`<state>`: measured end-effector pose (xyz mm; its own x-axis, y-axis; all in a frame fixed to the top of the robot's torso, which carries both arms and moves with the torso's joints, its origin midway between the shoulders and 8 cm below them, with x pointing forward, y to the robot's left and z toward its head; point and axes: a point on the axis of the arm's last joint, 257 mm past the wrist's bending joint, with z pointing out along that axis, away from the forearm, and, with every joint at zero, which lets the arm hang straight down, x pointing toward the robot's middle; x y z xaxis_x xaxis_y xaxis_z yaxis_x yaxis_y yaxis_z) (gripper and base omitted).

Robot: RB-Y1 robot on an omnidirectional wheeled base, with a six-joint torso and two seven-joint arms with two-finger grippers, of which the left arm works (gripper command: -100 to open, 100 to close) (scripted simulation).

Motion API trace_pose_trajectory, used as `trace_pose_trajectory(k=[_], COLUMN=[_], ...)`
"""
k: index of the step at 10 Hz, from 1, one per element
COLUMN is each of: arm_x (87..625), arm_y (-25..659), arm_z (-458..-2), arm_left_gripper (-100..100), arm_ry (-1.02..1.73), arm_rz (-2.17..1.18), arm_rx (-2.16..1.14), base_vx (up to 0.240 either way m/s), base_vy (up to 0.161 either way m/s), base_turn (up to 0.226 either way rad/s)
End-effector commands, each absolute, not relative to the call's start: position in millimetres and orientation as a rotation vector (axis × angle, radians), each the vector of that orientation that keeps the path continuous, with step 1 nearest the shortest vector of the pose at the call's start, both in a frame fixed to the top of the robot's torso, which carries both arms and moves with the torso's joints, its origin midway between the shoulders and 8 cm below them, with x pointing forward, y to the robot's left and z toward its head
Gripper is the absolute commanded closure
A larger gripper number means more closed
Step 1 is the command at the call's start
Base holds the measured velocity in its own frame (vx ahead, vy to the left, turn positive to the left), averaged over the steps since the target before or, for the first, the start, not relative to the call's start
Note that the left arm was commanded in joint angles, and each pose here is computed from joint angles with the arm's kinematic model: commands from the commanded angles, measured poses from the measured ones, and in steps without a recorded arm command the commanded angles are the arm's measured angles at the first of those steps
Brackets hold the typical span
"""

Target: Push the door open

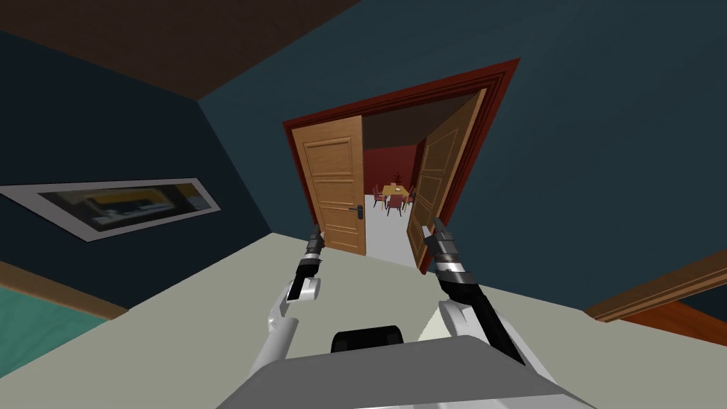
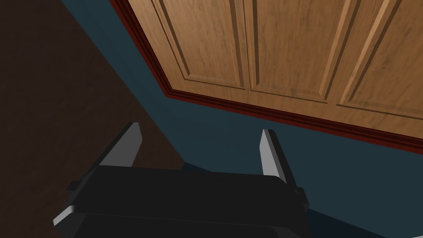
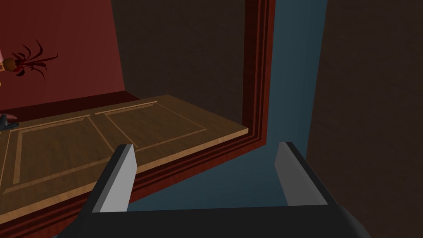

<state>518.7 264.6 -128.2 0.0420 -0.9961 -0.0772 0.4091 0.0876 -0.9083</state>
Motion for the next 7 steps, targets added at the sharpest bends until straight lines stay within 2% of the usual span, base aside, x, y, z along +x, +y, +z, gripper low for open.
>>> trace_pose_trajectory(k=[1,7], arm_x=[524,556], arm_y=[264,252], arm_z=[-134,-168], arm_left_gripper=[-100,-100], arm_ry=[0.925,0.991], arm_rz=[-1.299,-1.297], arm_rx=[-0.855,-0.902], base_vx=[0.056,0.087], base_vy=[0.021,0.031], base_turn=[-0.022,-0.049])
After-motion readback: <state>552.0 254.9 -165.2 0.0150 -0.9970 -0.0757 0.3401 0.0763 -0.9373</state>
